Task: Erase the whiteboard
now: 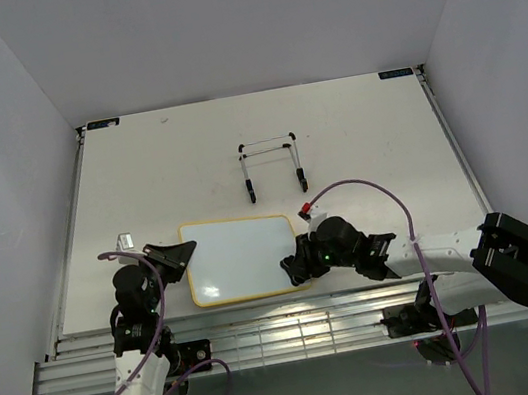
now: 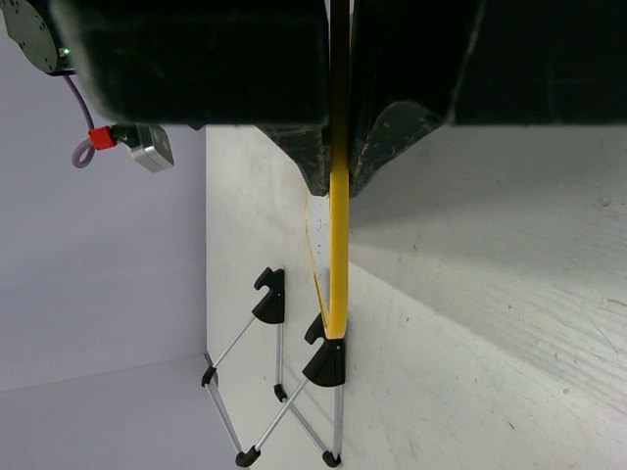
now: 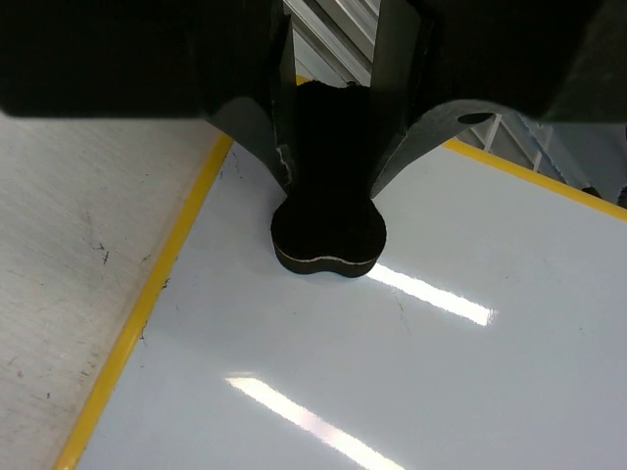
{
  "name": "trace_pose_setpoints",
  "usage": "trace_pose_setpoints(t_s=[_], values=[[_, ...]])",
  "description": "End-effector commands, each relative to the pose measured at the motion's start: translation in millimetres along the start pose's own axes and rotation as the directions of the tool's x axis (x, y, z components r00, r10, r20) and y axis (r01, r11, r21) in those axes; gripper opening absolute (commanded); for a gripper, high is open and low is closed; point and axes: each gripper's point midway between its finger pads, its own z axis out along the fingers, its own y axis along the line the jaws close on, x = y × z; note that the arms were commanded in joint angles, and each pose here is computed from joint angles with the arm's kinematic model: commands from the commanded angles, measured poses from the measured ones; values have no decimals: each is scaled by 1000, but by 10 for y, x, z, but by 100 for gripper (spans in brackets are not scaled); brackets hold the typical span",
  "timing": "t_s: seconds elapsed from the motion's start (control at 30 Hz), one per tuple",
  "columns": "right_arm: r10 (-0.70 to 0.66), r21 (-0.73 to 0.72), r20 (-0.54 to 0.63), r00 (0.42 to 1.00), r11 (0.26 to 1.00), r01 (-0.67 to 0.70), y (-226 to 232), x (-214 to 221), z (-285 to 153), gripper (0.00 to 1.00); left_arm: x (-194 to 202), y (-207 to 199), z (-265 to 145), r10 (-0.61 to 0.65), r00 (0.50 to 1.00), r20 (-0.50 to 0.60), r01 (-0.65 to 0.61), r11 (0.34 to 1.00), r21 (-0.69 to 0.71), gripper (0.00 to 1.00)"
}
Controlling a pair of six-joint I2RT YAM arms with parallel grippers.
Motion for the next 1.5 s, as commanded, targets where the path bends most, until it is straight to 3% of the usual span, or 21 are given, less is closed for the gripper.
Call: trace_pose_setpoints(t_s=[0.0, 0.4, 0.67, 0.87, 1.03, 1.23, 1.3, 1.33, 1.47], values=[[-28, 200, -78, 997, 979, 43, -537, 334, -52, 8, 20, -98, 3, 40, 999, -24, -39, 998, 43, 0], [10, 308, -93, 996, 951, 19, -881, 478, -194, 8, -9, -81, -28, 62, 998, -10, -61, 998, 21, 0], [-36, 340, -22, 999, 939, 41, -859, 12, -402, 8, 11, -89, -27, 65, 998, -21, -64, 998, 29, 0], [-133, 213, 103, 986, 971, 109, -222, -819, -597, 8, 47, -67, -27, 69, 997, -36, -68, 997, 32, 0], [-203, -33, 22, 979, 978, 204, 450, -1023, -347, 8, 92, -77, -25, 52, 997, -52, -49, 997, 52, 0], [-328, -106, -10, 945, 940, 325, 1042, -1370, 152, 8, 123, -68, -18, 45, 997, -61, -41, 997, 64, 0], [-367, -61, -82, 927, 930, 363, 1013, -1291, 389, 8, 122, -87, -17, 49, 997, -62, -44, 996, 74, 0], [-391, -72, -59, 918, 919, 387, 1222, -1422, 422, 8, 119, -90, -16, 49, 997, -61, -45, 996, 75, 0], [-416, -43, -134, 899, 909, 414, 1280, -1346, 674, 8, 112, -120, -13, 55, 997, -61, -49, 995, 86, 0]])
